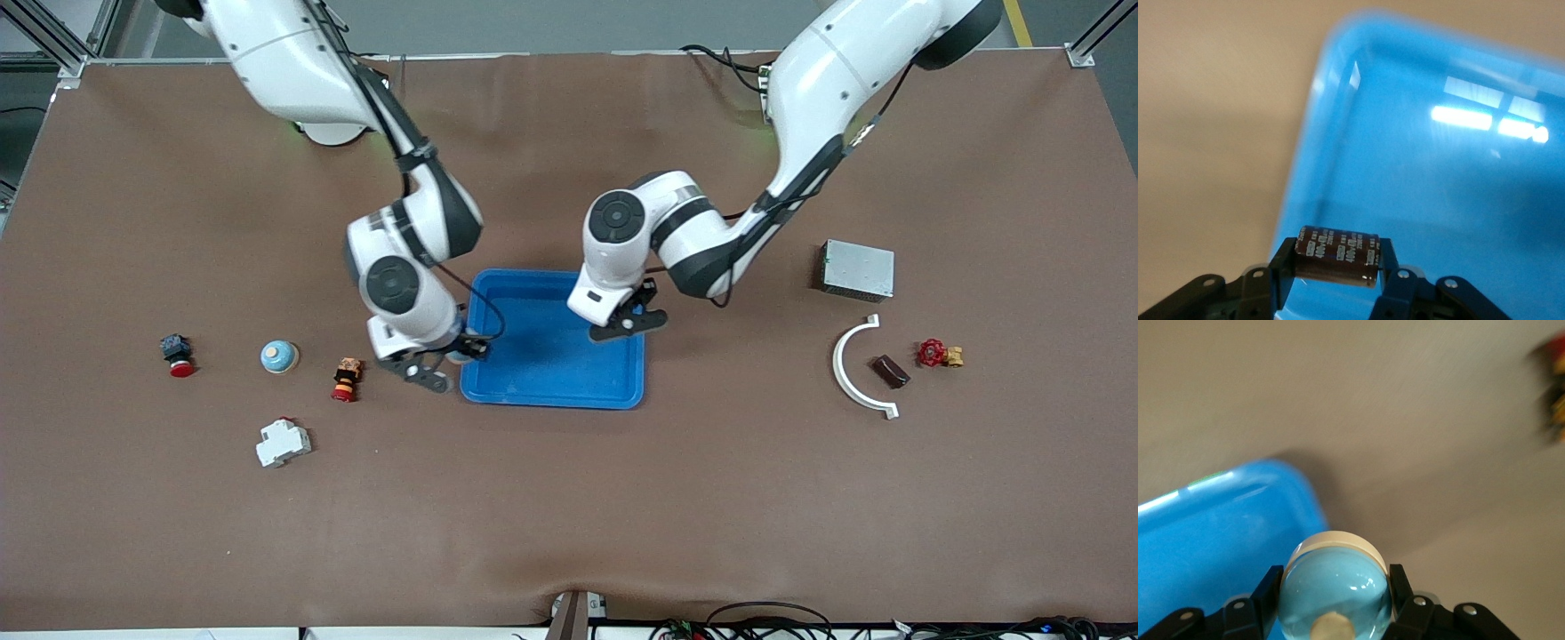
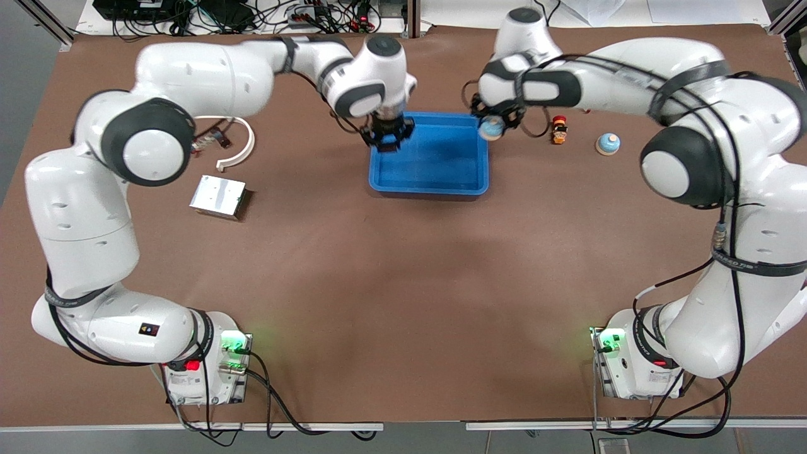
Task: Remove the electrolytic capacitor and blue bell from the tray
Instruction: 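Lift the capacitor and bell out of the tray with both grippers, then place the capacitor by the arc with the left gripper while the right carries the bell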
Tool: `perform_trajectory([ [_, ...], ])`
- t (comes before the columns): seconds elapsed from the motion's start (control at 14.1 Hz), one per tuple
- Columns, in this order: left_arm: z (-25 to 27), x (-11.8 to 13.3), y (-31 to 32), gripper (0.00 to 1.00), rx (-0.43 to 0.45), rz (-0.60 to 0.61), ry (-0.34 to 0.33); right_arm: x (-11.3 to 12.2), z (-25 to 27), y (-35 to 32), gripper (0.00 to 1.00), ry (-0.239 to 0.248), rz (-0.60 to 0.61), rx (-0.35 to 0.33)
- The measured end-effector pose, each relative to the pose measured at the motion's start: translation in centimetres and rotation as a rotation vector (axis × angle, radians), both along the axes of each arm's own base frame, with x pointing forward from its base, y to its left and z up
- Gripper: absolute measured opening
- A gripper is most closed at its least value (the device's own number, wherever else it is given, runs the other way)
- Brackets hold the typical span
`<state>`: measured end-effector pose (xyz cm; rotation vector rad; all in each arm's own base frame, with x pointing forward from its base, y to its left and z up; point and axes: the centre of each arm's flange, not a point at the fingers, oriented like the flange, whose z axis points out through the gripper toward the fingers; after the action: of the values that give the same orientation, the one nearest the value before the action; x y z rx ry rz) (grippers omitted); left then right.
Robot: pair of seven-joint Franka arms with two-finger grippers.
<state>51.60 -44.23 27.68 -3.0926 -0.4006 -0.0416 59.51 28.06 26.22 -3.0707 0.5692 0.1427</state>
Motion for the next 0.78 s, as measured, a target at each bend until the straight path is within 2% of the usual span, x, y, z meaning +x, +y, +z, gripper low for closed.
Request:
perform_trajectory([
  [0.14,3.0,2.7,3.3,0.53,0.003,0.051,-0.044,2.0,1.8,-5.7,0.69,0.005,0.088,0.016],
  [0.28,4.0,5.1,7.1,0.53,0.017,0.092,-0.054,3.5,2.8,-11.2,0.69,-0.002,0.192,0.030],
  [0.57,2.8,9.1,16.2,0.53,0.057,0.190,-0.015,5.4,3.1,-24.2,0.69,-0.014,0.402,0.040],
  [0.78,-0.1,10.1,23.1,0.53,0.102,0.275,0.043,5.1,2.7,-32.9,0.69,-0.020,0.478,0.056],
])
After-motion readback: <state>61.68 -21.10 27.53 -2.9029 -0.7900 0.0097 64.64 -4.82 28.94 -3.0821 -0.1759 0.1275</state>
